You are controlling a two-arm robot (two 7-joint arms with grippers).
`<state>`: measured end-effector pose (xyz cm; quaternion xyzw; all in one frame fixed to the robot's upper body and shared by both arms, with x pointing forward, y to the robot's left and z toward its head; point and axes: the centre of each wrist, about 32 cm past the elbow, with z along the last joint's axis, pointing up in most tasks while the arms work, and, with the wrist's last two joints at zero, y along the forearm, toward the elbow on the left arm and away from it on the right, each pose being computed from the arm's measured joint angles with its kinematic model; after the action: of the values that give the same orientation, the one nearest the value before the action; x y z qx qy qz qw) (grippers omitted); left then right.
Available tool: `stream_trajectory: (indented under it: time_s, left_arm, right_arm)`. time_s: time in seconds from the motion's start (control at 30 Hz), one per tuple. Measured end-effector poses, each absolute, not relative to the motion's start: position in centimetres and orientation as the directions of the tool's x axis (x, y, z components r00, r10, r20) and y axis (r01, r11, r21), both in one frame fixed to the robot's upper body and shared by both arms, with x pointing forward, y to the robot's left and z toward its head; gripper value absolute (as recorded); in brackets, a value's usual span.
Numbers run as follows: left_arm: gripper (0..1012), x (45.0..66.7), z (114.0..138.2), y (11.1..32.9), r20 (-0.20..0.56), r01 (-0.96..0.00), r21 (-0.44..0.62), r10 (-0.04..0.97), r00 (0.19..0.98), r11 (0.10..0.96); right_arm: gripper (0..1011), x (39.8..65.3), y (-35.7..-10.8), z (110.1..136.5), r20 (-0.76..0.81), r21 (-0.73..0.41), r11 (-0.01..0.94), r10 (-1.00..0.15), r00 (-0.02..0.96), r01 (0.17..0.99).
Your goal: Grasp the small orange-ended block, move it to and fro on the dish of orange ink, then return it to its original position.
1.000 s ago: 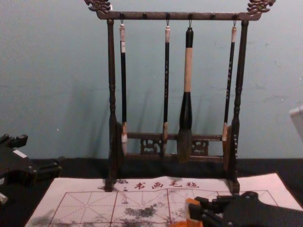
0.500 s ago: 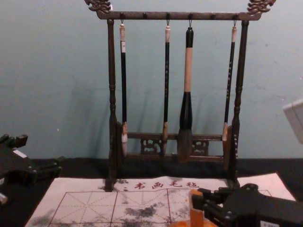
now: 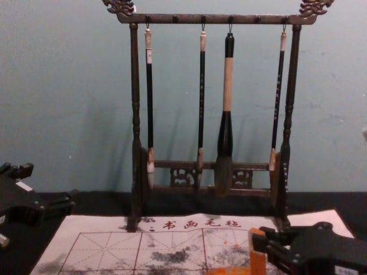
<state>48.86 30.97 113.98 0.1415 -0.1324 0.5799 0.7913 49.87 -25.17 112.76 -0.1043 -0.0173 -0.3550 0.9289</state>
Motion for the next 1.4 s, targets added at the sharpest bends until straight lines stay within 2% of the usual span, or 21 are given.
stream_trajectory:
  time_s: [0.3, 0.67, 1.4]
  left_arm:
    - [1001, 48.9, 114.0, 31.0, 0.374, -0.955, 0.07, 0.88, 0.292, 0.287]
    - [1001, 48.9, 114.0, 31.0, 0.374, -0.955, 0.07, 0.88, 0.292, 0.287]
    - [1001, 48.9, 114.0, 31.0, 0.374, -0.955, 0.07, 0.88, 0.292, 0.287]
  right_arm:
    - [80, 48.8, -25.7, 112.8, 0.099, -0.186, 0.726, -0.656, 0.748, 0.662]
    - [80, 47.8, -25.1, 112.7, 0.081, -0.19, 0.763, -0.615, 0.784, 0.618]
    - [80, 49.3, -23.7, 112.6, 0.09, -0.179, 0.782, -0.592, 0.801, 0.597]
